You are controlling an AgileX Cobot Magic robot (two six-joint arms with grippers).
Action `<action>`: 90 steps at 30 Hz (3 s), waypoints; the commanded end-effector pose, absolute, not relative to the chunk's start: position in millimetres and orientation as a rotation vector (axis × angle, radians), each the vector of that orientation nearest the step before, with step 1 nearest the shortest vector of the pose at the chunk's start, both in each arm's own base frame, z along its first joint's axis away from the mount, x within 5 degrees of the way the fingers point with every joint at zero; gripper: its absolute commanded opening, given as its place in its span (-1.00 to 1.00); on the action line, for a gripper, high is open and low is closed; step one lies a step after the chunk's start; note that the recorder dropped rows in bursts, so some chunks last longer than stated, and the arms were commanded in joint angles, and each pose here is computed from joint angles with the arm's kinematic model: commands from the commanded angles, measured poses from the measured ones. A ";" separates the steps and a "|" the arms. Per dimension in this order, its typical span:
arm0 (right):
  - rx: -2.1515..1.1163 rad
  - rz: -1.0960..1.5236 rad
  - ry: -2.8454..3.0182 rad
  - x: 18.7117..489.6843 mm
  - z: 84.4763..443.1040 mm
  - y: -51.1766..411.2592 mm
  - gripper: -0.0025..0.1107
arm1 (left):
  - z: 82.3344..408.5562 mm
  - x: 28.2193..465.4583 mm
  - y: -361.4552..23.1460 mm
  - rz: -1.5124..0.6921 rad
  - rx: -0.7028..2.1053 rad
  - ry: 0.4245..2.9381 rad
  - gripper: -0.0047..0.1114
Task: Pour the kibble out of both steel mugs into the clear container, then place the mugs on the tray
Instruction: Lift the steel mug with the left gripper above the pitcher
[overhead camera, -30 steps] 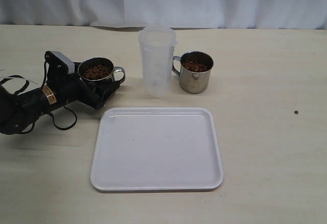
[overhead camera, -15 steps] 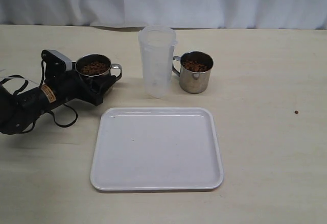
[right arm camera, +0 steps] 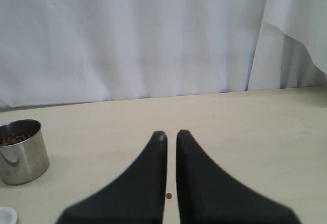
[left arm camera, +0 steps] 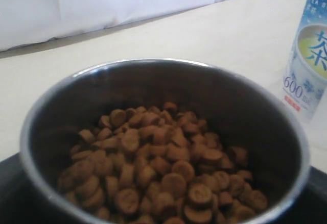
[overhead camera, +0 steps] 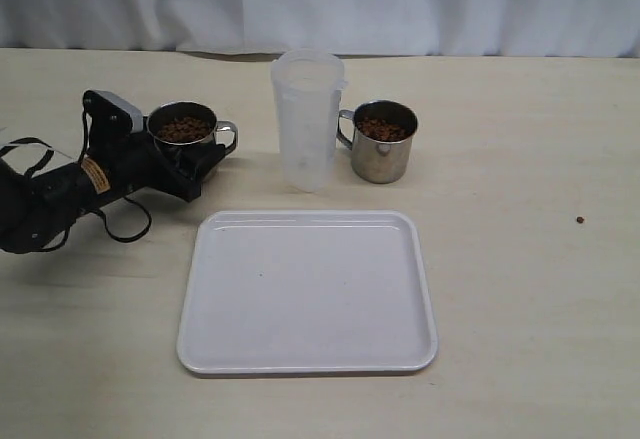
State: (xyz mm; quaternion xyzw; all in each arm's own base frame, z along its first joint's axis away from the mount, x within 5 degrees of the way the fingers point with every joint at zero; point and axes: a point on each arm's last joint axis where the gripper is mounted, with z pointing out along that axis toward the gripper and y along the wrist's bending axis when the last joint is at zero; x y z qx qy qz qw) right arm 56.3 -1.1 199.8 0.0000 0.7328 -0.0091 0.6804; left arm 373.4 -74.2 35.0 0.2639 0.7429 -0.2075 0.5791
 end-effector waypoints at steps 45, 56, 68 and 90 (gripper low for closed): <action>0.004 -0.025 1.642 56.2 198.8 -1.4 -0.87 | 272.9 374.0 -124.3 -0.263 0.967 1.540 -0.92; 0.004 -0.025 1.642 56.2 198.8 -1.4 -0.87 | 259.6 394.1 -125.0 -0.175 1.011 1.604 -0.92; 0.004 -0.025 1.642 56.2 198.8 -1.4 -0.87 | 254.9 402.1 -125.6 -0.119 1.071 1.594 -0.92; -0.024 0.001 1.642 56.2 198.8 0.5 -0.87 | 258.0 396.7 -150.1 -0.016 1.238 1.505 -0.92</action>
